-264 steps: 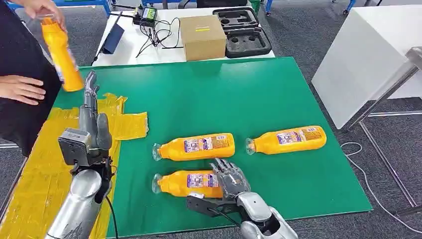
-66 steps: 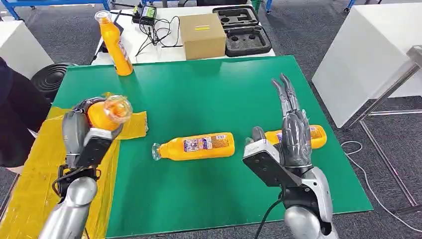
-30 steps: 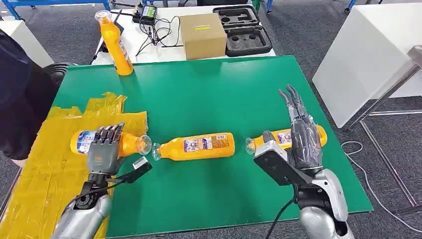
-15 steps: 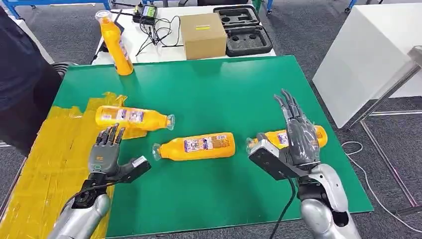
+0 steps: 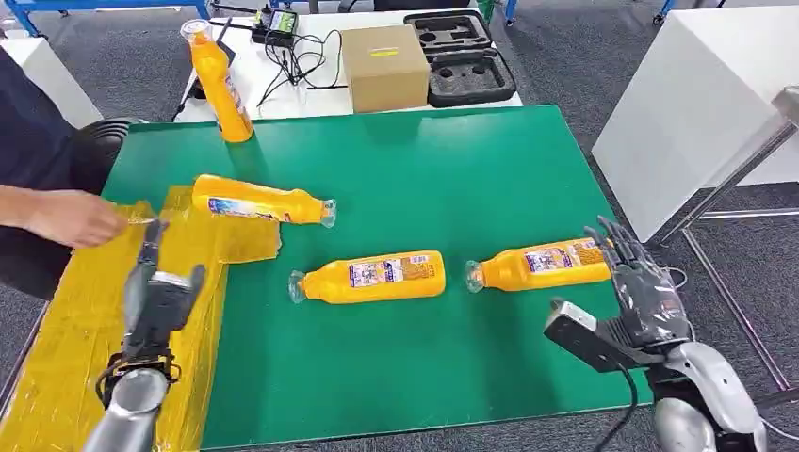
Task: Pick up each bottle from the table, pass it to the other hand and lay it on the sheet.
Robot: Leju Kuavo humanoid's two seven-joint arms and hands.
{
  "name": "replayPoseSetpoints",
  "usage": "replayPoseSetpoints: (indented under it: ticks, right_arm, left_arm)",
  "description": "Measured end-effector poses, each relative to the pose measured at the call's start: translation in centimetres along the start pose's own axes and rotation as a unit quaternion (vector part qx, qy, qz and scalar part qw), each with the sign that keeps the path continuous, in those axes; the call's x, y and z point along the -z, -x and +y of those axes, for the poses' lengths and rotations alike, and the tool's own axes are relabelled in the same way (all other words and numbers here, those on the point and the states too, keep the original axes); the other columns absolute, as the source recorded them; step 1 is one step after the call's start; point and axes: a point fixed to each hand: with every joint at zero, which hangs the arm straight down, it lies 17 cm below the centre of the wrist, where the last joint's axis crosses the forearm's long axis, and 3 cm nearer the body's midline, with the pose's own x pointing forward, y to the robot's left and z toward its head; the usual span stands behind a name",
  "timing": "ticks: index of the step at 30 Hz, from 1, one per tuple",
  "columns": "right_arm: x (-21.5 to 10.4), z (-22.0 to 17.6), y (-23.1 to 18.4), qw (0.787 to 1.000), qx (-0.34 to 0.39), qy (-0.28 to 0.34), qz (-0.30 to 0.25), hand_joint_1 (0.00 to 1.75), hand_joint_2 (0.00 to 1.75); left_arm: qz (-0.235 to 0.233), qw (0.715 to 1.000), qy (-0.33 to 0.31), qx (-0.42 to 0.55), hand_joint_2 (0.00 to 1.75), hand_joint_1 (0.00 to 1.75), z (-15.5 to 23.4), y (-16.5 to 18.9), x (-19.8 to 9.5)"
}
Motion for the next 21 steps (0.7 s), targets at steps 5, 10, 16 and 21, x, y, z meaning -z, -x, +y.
replayPoseSetpoints:
  ticks: [5,10,16,21]
  right_arm:
    - [-3.8,0.5,5.4,0.996,-0.051,-0.056,0.042,0.0,1.75]
    - [-6.2,0.8,8.7,0.987,-0.094,-0.112,0.066,0.0,1.75]
    - [-6.6,-0.5,10.5,0.979,-0.146,-0.121,0.07,0.0,1.75]
    - [-6.5,-0.9,11.1,0.977,-0.162,-0.121,0.07,0.0,1.75]
  left_arm:
    - [-0.026,0.997,-0.033,-0.065,0.0,0.0,3.4,-2.5,-0.2]
    - [-0.061,0.994,-0.073,-0.062,0.0,0.0,5.9,-4.3,-1.1]
    - [-0.076,0.992,-0.085,-0.054,0.0,0.0,6.7,-5.2,-1.7]
    - [-0.075,0.992,-0.088,-0.053,0.0,0.0,6.8,-5.2,-1.8]
